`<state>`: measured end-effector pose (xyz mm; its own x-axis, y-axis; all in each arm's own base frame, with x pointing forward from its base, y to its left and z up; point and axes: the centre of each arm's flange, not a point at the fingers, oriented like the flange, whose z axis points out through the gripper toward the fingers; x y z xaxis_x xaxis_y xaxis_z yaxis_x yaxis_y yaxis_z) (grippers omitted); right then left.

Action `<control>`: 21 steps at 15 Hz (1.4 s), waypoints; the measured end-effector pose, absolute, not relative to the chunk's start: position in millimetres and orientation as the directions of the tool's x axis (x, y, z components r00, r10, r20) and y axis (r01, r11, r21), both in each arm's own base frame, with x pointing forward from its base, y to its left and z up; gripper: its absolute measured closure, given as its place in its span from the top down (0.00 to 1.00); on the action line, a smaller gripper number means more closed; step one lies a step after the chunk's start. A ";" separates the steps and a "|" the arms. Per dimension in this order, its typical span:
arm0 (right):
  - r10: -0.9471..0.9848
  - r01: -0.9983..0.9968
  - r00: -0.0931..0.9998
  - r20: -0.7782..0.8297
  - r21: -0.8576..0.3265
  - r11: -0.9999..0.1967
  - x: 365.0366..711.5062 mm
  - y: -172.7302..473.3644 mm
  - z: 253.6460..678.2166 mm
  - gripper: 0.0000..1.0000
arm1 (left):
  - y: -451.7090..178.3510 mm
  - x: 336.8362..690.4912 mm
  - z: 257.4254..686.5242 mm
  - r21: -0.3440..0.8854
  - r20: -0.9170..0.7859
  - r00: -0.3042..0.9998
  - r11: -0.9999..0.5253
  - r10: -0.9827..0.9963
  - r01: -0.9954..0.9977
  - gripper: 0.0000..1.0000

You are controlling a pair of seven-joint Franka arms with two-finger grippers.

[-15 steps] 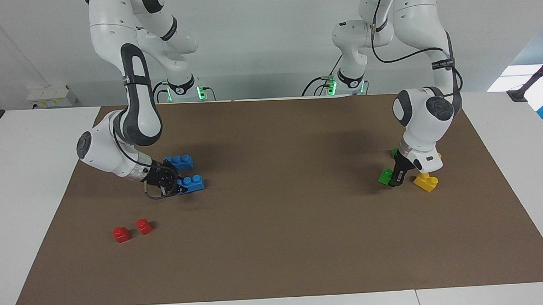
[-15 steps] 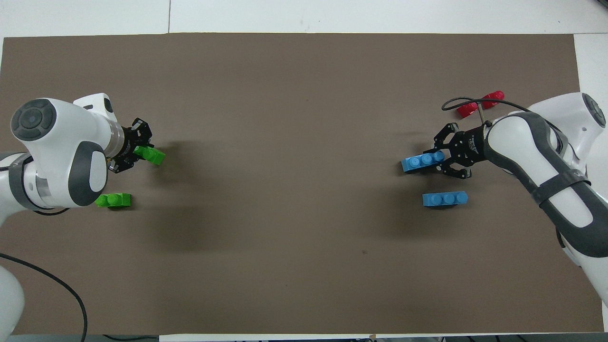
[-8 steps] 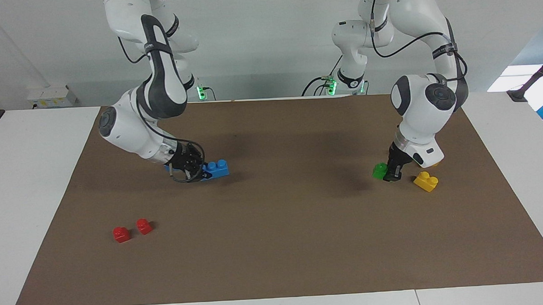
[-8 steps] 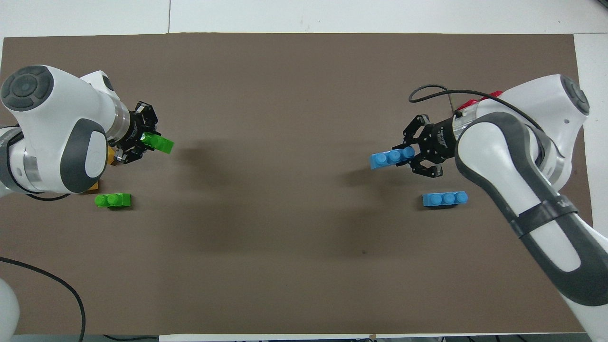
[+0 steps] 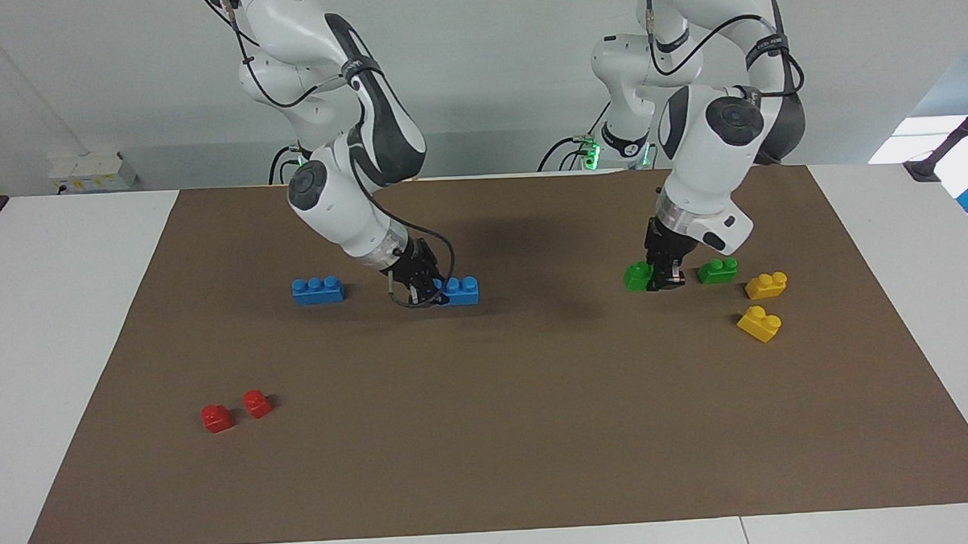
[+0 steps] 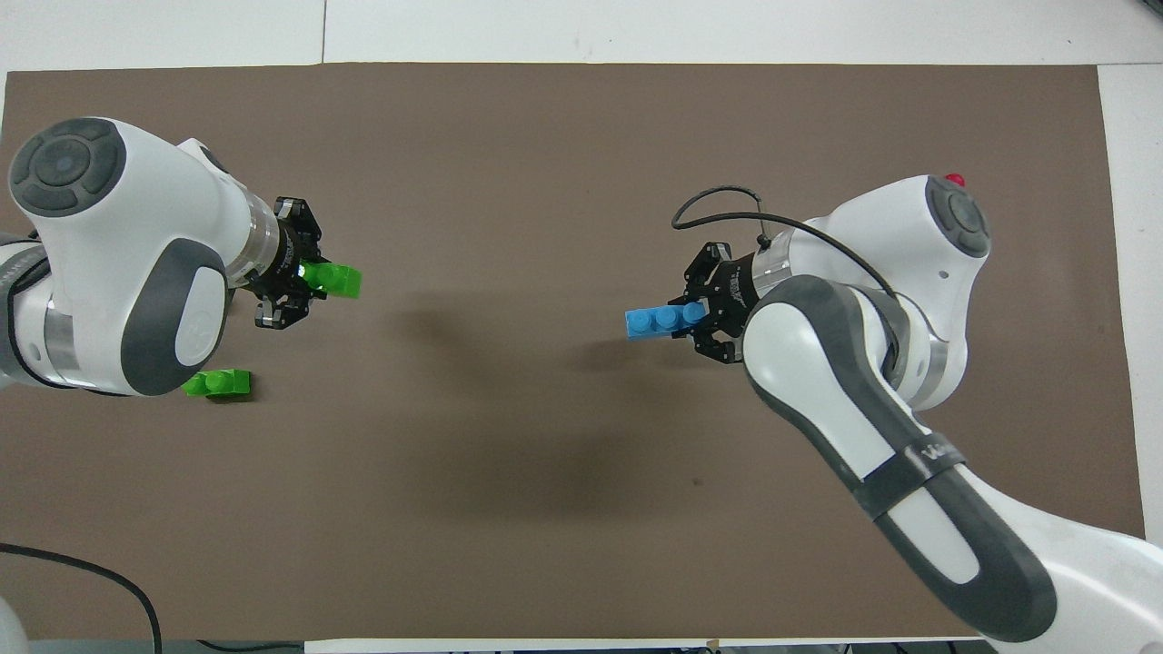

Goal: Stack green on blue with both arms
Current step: 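Carry the green and blue bricks toward each other with both grippers, then press the green brick onto the blue brick with both grippers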

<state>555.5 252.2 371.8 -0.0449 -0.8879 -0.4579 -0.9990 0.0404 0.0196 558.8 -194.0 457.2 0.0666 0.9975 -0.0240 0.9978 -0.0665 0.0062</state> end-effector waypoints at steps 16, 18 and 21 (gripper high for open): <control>-0.843 -0.999 -0.031 -0.537 0.004 0.035 501.1 315.1 305.9 0.35 | -363.7 471.6 430.6 0.050 -0.066 -0.025 0.028 0.998 0.998 0.34; -0.846 -0.999 -0.029 -0.532 0.004 0.032 501.0 314.2 298.6 0.35 | -373.0 465.5 419.1 0.045 -0.063 -0.021 0.024 0.998 0.999 0.34; -0.853 -1.000 -0.024 -0.521 -0.003 0.030 499.6 317.4 287.1 0.35 | -377.4 461.0 403.1 0.038 -0.057 -0.015 0.017 0.998 0.999 0.34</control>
